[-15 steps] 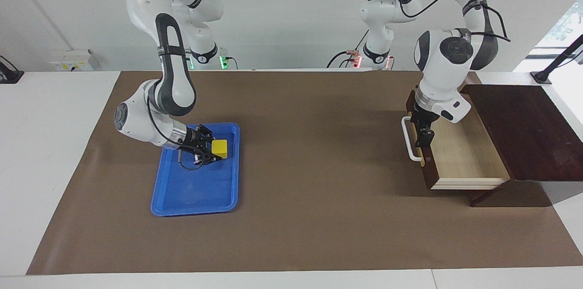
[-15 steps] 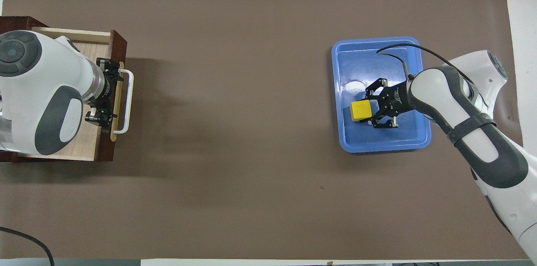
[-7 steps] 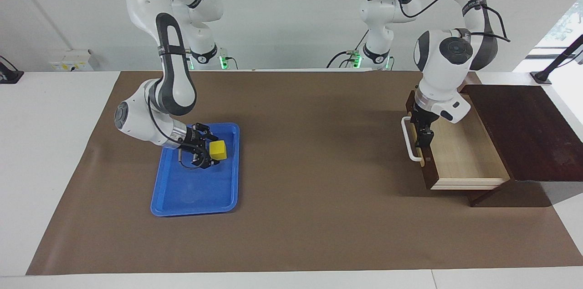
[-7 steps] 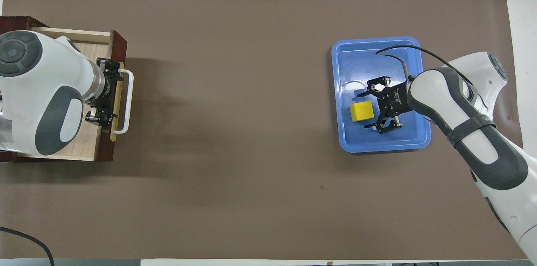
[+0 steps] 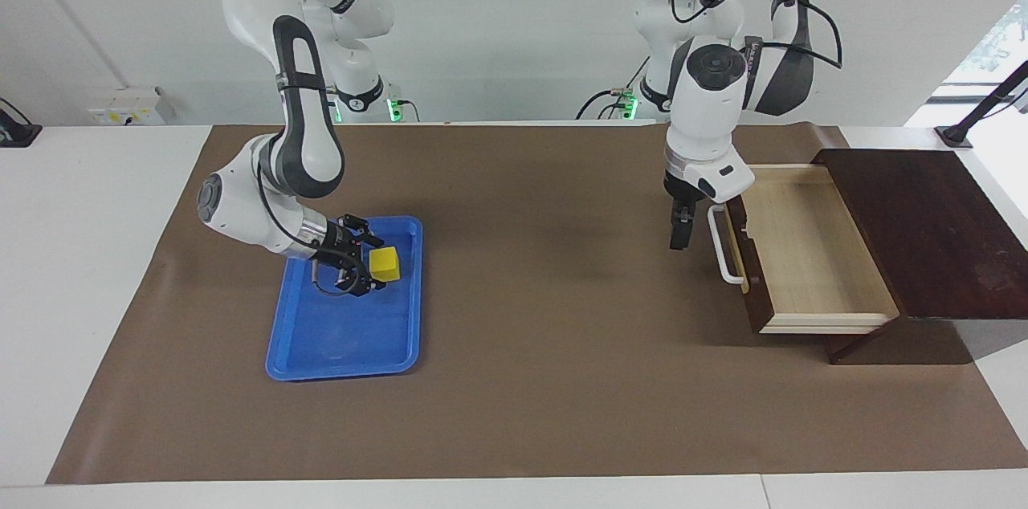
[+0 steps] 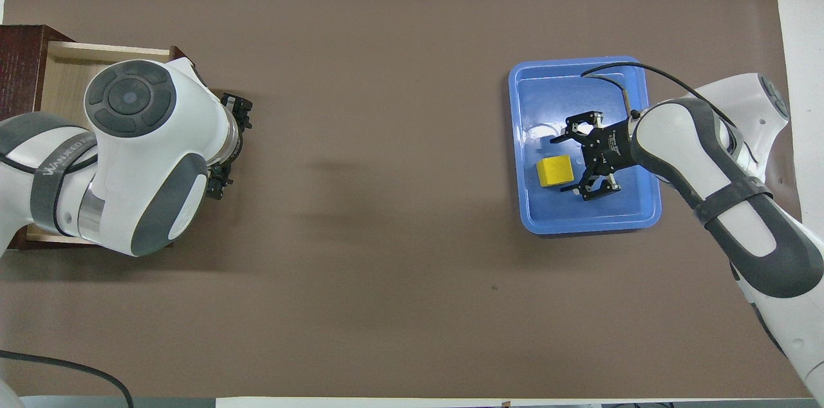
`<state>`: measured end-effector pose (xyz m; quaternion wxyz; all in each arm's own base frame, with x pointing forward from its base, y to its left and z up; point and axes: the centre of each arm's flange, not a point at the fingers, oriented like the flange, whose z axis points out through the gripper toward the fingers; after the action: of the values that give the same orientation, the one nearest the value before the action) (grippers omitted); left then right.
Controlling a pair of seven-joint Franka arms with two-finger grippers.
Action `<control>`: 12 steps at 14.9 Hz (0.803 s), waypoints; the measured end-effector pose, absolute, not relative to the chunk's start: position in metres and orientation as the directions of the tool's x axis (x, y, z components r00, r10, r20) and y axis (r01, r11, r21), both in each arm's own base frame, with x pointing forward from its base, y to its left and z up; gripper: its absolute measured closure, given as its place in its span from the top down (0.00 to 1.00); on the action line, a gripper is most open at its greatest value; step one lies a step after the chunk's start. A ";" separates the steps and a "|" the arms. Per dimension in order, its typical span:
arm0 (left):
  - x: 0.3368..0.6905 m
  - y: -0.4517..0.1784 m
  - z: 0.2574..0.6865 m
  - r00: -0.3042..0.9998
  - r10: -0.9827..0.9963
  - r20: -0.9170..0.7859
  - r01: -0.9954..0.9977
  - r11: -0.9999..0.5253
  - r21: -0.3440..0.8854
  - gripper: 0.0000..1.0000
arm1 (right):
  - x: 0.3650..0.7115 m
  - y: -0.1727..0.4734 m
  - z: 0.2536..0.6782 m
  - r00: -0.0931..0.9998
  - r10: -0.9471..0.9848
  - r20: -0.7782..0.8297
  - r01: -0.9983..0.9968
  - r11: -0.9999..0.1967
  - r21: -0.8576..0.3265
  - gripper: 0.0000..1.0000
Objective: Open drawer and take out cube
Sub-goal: 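Open the right gripper while the left gripper reaches the drawer, then push the drawer shut with the left gripper while the right gripper withdraws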
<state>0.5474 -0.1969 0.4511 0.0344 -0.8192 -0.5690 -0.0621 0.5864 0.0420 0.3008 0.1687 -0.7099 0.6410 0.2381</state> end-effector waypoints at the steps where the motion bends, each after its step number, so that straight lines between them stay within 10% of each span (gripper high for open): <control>1: 0.550 -0.191 0.451 0.337 0.931 0.142 0.939 -0.343 0.014 1.00 | 0.588 0.044 0.313 0.058 -0.827 -0.558 -0.991 -0.114 0.066 1.00; 12: 0.582 -0.058 0.462 0.286 0.954 0.094 0.957 -0.289 0.021 1.00 | 0.588 0.045 0.489 0.209 -0.845 -0.492 -0.975 -0.222 -0.034 1.00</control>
<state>0.5821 -0.0579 0.4619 0.0196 -0.8016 -0.5959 -0.0442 0.5879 0.0449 0.4890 0.1717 -0.7584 0.5998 0.1888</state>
